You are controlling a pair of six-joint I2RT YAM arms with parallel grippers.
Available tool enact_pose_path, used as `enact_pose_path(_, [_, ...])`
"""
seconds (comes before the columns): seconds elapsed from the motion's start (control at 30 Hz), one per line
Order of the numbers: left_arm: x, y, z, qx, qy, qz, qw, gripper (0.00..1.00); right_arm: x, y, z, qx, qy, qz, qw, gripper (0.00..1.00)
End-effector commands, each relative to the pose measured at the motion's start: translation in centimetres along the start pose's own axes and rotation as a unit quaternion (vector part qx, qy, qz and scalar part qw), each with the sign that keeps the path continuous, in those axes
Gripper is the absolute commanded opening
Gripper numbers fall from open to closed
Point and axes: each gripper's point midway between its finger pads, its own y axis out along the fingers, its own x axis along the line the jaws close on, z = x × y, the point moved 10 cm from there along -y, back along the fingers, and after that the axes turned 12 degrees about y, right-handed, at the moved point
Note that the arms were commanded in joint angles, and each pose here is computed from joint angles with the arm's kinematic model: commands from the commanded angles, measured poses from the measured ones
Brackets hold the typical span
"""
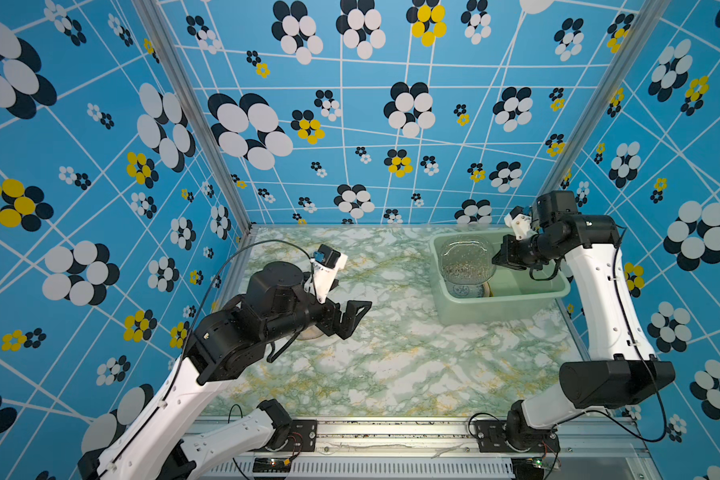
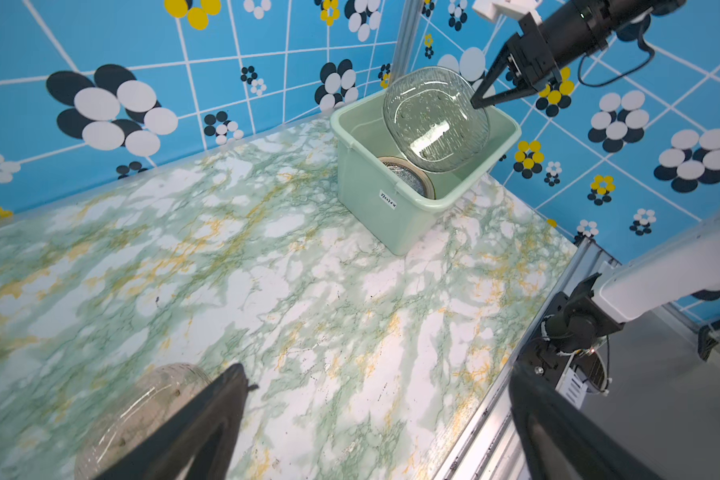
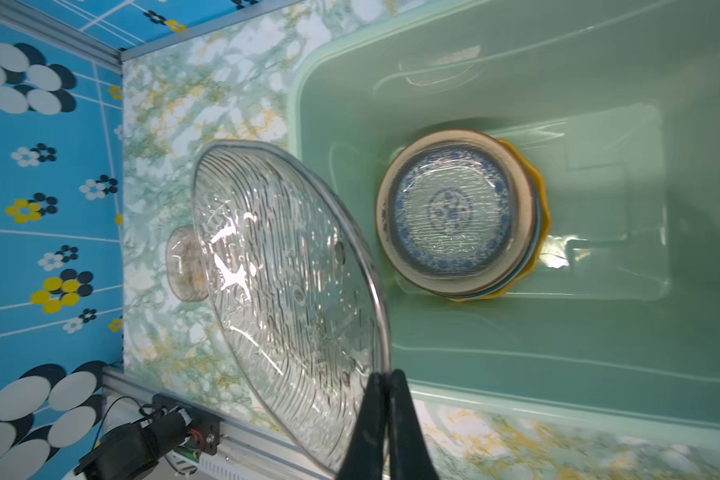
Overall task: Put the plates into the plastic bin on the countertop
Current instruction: 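Lower the second clear glass plate onto the stack in the bin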
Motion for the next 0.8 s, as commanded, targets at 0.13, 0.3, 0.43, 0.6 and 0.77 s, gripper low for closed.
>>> enact_pose_path(0.13, [-0.8,3.0,-1.4,-0.02,0.117,0.005,0.993,0.99,-3.3,2.7,-3.1,0.01,-0.048,0.085,0.995,0.0])
enact_pose_path(0.3, [-1.1,4.4,-1.4,0.002,0.12,0.014,0.993,0.99,-4.8,6.3,-4.5,0.04,-0.07,0.12,0.989,0.0])
enact_pose_path(0.43, [-1.3,5.8,-1.2,0.017,0.107,0.013,0.994,0.99,-5.9,9.2,-5.0,0.063,-0.085,0.135,0.985,0.0])
enact_pose_path(0.6, [-1.8,8.2,-1.3,0.027,0.098,0.01,0.995,0.99,-6.8,11.4,-5.2,0.071,-0.102,0.143,0.982,0.0])
enact_pose_path(0.77, [-2.8,10.4,-2.0,0.041,0.113,0.023,0.993,0.99,-7.0,13.2,-5.7,0.076,-0.095,0.128,0.984,0.0])
